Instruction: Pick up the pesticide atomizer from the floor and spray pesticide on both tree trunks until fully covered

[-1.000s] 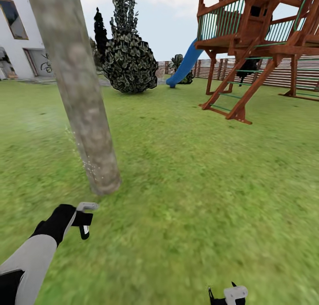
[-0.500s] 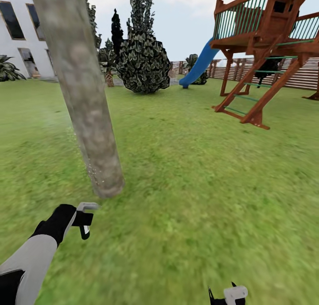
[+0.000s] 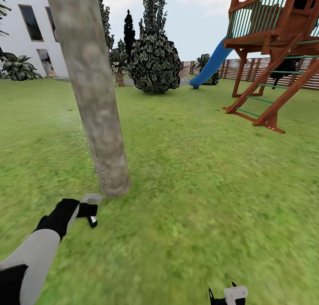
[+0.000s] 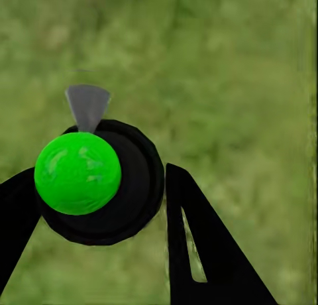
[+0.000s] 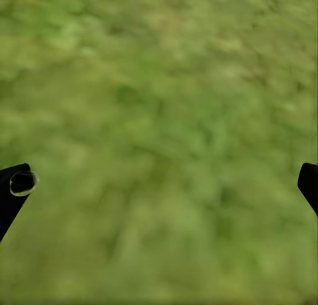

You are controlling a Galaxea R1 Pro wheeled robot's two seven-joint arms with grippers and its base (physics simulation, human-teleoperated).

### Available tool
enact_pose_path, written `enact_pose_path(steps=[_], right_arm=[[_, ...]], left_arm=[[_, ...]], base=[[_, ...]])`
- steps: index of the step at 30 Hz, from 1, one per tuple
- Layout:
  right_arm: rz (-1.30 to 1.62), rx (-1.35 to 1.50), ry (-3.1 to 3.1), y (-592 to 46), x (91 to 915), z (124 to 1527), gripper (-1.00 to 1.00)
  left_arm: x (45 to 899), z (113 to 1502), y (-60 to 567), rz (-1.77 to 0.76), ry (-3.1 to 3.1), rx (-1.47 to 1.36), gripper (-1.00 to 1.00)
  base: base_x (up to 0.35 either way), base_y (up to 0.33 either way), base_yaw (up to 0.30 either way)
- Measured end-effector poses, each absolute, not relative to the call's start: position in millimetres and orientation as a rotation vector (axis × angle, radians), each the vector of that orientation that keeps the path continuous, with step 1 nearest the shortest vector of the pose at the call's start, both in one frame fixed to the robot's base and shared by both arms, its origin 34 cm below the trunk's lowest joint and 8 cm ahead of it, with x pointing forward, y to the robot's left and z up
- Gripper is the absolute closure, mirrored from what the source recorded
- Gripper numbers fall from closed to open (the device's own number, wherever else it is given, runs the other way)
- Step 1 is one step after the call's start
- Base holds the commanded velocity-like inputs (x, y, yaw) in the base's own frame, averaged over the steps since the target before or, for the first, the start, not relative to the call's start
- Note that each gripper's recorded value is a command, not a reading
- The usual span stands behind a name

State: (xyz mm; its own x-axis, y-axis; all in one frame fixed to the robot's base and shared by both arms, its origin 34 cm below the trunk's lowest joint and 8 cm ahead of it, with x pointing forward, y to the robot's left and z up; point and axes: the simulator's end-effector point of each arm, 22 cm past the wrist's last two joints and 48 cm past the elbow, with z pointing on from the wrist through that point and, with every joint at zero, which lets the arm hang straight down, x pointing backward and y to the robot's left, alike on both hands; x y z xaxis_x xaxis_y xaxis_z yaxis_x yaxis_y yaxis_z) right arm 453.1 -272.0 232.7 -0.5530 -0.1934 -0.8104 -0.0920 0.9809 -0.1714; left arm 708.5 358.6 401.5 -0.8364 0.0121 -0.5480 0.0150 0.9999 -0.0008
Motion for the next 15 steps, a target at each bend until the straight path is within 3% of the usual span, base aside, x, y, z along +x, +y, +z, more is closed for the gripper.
enact_pose_path(steps=[6,15], right_arm=[[-0.136,-0.198,2.159,-273.3,453.1,232.8,-1.00],[-0.136,-0.198,2.160,-273.3,453.1,232.7,-1.00]], left_arm=[[761.4,475.8,354.2,-0.022,2.517,-0.008,1.00],[768.4,510.1,324.6,-0.093,2.556,0.156,1.00]], base=[[0.000,0.000,0.000],[-0.024,0.005,0.000]])
